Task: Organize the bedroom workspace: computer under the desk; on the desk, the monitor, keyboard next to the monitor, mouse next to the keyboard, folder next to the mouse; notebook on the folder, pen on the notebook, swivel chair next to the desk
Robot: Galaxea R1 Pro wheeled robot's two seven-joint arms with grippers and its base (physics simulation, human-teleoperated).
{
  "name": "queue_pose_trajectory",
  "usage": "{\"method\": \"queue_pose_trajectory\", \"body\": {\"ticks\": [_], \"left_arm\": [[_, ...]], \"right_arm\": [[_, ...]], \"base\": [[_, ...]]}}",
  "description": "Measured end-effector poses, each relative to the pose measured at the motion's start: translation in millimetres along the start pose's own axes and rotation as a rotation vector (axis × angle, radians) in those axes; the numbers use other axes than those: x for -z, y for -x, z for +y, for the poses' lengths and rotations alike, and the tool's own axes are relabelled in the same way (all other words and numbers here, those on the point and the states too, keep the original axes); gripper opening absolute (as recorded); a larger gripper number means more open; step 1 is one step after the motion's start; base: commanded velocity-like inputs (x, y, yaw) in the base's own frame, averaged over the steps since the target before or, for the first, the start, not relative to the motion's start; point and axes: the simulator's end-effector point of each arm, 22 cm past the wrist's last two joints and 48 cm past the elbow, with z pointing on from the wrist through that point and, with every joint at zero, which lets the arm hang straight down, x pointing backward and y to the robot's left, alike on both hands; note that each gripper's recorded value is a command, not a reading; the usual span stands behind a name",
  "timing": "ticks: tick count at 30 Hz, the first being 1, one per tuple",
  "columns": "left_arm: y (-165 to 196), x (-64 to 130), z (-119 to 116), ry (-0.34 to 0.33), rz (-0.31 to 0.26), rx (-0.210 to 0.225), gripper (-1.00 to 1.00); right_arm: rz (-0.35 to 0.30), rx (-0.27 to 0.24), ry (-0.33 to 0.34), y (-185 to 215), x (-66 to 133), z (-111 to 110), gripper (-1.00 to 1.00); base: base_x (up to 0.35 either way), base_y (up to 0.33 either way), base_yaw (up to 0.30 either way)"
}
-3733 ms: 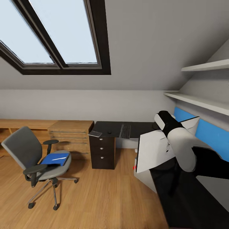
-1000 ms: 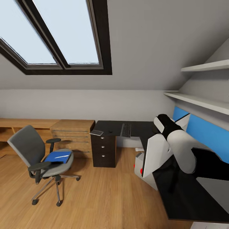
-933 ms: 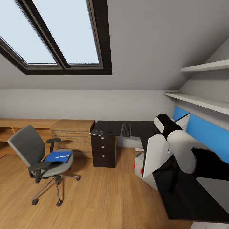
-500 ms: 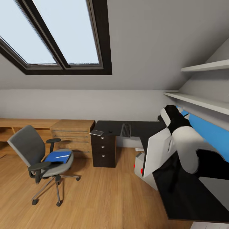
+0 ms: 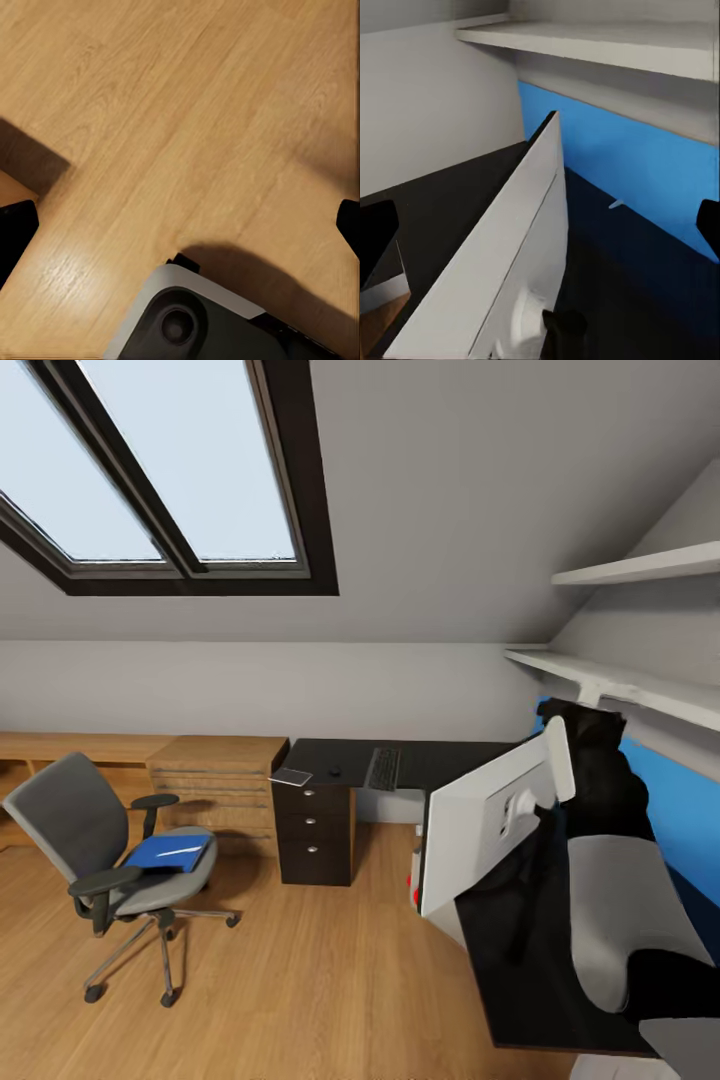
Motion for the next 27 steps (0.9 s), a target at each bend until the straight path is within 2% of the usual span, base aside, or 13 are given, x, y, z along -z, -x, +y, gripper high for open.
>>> {"method": "queue_pose_trajectory", "body": {"ticks": [7,10,12,13,14,15,19,20,22,27], "left_arm": [[0.1,0.0,0.2,0.001,0.000,0.001,1.00],[-3.9,1.9,-7.6,-0.009,0.005,0.004,1.00],[-5.2,3.0,-12.9,-0.020,0.005,-0.012,1.00],[-5.0,3.6,-17.2,-0.033,0.000,-0.042,1.00],[-4.7,3.8,-18.4,-0.037,-0.002,-0.053,1.00],[-4.3,4.0,-20.1,-0.043,-0.006,-0.070,1.00],[-3.8,4.3,-22.2,-0.051,-0.011,-0.092,1.00],[-3.7,4.3,-22.7,-0.053,-0.011,-0.098,1.00],[-3.4,4.1,-22.1,-0.052,-0.012,-0.100,1.00],[-1.6,3.0,-17.7,-0.046,-0.013,-0.099,1.00]], "right_arm": [[0.004,0.024,-0.019,-55.0,14.5,-24.4,1.00],[-0.021,0.030,-0.035,-94.0,26.4,-44.5,1.00],[-0.021,0.037,-0.038,-113.4,30.3,-50.6,1.00],[-0.005,0.048,-0.033,-133.5,33.5,-53.7,1.00],[0.004,0.055,-0.029,-142.3,34.7,-54.5,1.00],[0.020,0.066,-0.016,-156.8,36.9,-54.8,1.00],[0.059,0.088,0.052,-187.2,41.9,-46.9,1.00],[0.085,0.097,0.117,-205.0,45.1,-36.7,1.00],[0.105,0.105,0.157,-217.7,47.5,-30.9,1.00],[0.138,0.116,0.193,-236.5,49.9,-26.3,1.00]], "base": [[-0.089,-0.296,0.000],[-0.091,-0.238,0.000],[-0.048,-0.131,0.000],[-0.026,-0.071,0.000],[-0.017,-0.046,0.000],[-0.013,-0.036,0.000],[-0.006,-0.017,0.000],[-0.002,-0.005,0.000],[-0.001,-0.003,0.000],[0.000,-0.001,0.000]]}}
